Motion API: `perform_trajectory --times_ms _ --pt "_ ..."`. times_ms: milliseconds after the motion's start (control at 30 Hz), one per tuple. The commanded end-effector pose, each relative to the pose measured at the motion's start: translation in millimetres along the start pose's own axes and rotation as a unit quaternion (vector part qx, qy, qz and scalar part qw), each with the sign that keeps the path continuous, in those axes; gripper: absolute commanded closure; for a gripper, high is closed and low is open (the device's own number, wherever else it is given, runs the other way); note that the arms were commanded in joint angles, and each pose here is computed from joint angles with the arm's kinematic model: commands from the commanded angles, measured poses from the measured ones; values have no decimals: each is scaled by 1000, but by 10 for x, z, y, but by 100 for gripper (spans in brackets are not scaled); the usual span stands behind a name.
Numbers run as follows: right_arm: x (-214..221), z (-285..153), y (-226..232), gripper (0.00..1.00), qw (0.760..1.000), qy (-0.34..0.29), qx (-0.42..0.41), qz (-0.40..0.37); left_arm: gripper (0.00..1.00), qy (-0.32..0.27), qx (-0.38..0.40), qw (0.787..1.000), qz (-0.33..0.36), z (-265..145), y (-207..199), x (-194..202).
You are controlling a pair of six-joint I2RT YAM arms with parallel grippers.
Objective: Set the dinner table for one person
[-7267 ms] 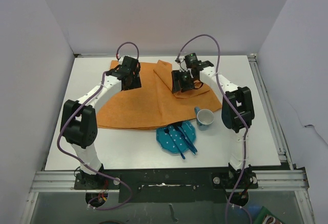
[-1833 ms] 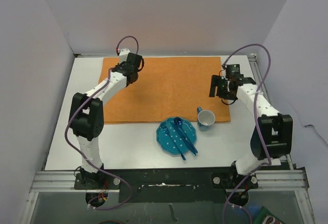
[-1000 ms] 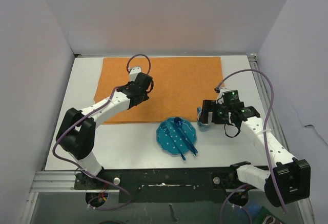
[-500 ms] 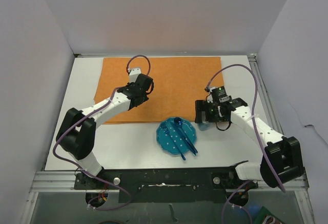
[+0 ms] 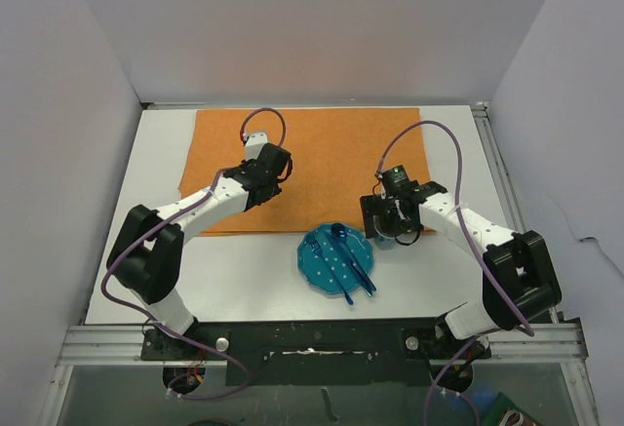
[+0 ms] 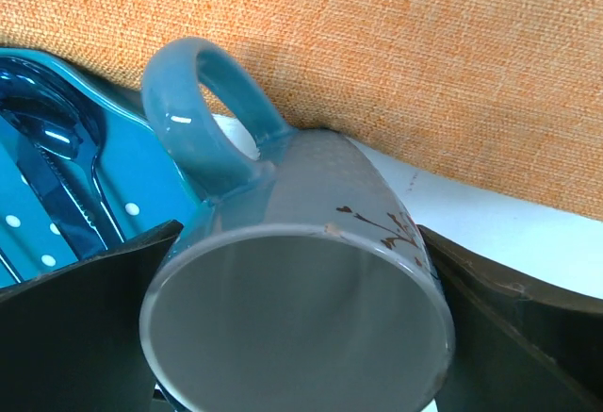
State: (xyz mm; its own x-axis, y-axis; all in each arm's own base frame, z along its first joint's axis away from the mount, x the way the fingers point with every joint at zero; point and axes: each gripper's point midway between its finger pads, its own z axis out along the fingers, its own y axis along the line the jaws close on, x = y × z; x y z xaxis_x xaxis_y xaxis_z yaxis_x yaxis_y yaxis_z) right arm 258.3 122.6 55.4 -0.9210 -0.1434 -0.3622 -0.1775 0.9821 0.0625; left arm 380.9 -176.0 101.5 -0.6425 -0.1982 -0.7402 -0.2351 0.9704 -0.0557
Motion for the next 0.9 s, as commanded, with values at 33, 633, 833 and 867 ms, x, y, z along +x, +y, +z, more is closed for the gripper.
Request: perform_trajectory --times_ms 33,633,833,867 --pt "-184 -57 35 2 999 -34 8 7 75 -28 6 1000 -11 -8 -61 -150" --pt "-301 -423 -207 100 994 -57 93 24 76 -5 18 1000 -3 87 -140 -9" --pt "-519 -561 -191 100 992 -75 96 17 76 0 20 1000 -2 115 -157 34" --pt "-564 -566 -188 100 992 -78 97 17 76 1 21 1000 -2 120 -161 41"
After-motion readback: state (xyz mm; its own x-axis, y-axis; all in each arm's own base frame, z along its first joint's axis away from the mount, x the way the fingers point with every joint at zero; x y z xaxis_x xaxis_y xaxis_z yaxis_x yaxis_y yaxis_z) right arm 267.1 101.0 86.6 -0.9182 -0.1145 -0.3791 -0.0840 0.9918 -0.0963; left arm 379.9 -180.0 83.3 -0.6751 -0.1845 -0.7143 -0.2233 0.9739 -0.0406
